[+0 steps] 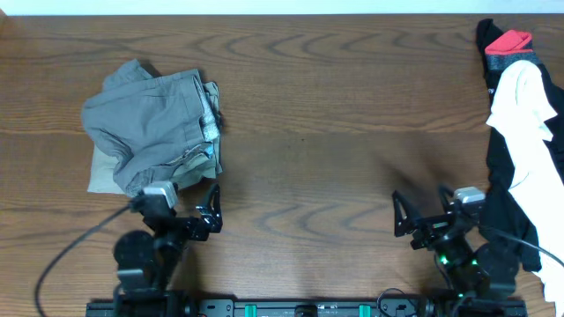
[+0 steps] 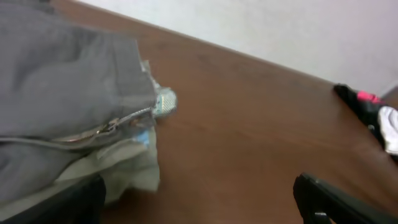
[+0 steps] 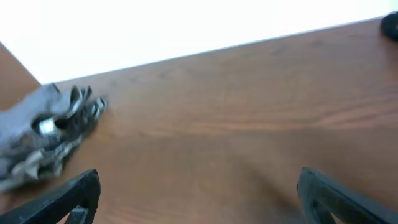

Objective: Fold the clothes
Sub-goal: 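Reach the right gripper to the white T-shirt pile and grasp it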

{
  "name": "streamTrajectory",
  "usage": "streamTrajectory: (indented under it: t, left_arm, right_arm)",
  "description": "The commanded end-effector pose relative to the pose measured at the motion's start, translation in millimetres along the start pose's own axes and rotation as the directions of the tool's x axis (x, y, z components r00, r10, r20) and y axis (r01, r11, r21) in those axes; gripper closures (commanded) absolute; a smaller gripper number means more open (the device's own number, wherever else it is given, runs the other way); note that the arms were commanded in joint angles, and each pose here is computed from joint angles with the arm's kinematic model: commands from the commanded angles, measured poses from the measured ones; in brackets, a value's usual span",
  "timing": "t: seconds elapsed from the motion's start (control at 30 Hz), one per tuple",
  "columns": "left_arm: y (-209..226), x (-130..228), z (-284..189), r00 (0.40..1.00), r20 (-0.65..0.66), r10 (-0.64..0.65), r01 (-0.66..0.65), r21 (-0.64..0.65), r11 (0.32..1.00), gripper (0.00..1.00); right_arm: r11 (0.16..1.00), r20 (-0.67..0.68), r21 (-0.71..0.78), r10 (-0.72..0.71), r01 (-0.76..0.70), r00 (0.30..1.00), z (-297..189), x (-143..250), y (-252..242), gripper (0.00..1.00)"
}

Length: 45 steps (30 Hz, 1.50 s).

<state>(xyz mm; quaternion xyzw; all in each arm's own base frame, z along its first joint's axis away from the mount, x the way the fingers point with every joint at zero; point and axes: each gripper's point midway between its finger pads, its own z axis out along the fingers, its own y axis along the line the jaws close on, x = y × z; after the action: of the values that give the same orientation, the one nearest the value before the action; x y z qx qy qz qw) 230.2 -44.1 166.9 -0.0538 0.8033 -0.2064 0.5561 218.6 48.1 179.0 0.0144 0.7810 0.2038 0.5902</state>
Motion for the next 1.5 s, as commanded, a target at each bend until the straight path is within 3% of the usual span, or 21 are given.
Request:
streamTrajectory:
  t: [0.0,0.13,0.27,0.37,0.43,0.57,0.77,0.83,1.0,1.23,1.47]
  left_arm:
    - [-20,-50,-15,0.999,-0.008,0.048,-0.049,-0.014,0.999,0.02]
    - [-24,-70,-9,0.980,-0.201,0.012,-0.026,-0.069,0.997,0.02]
    - [-29,-93,1,0.941,-0.335,-0.045,0.007,-0.114,0.993,0.02]
    - [-39,-111,7,0.921,-0.384,-0.070,0.033,-0.102,0.994,0.02]
    - [-56,-120,13,0.910,-0.408,-0.071,0.067,-0.026,0.997,0.02]
    - [-61,-120,20,0.899,-0.435,-0.056,0.070,0.015,0.997,0.02]
    - [-56,-98,12,0.851,-0.522,-0.052,0.059,-0.002,0.998,0.02]
    - [-55,-91,8,0.835,-0.547,-0.063,0.065,-0.015,0.998,0.02]
    - [-54,-83,2,0.811,-0.581,-0.063,0.063,-0.022,0.998,0.02]
    - [-53,-83,3,0.813,-0.580,-0.056,0.054,-0.021,0.998,0.02]
    - [-53,-83,3,0.811,-0.582,-0.057,0.055,-0.021,0.998,0.02]
  right_arm:
    - [0.999,0.024,0.026,0.034,-0.035,0.999,-4,-35,6,0.01]
    - [0.994,-0.114,0.073,0.090,-0.082,0.989,11,-48,4,0.01]
    - [0.970,-0.333,0.205,0.198,-0.134,0.922,29,-51,-10,0.01]
    - [0.964,-0.493,0.252,0.204,-0.085,0.846,42,-62,-16,0.01]
    - [0.974,-0.603,0.225,0.146,-0.008,0.785,53,-76,-17,0.01]
    - [0.971,-0.700,0.225,0.106,0.077,0.706,77,-92,-31,0.01]
    - [0.886,-0.667,0.462,0.317,0.040,0.674,102,-101,-105,0.01]
    - [0.823,-0.628,0.568,0.414,0.025,0.659,101,-98,-147,0.09]
    - [0.663,-0.504,0.748,0.591,-0.023,0.630,85,-82,-232,0.19]
    - [0.608,-0.454,0.792,0.646,-0.054,0.614,100,-52,-289,0.30]
    - [0.576,-0.412,0.817,0.609,-0.020,0.678,125,-39,-331,0.32]
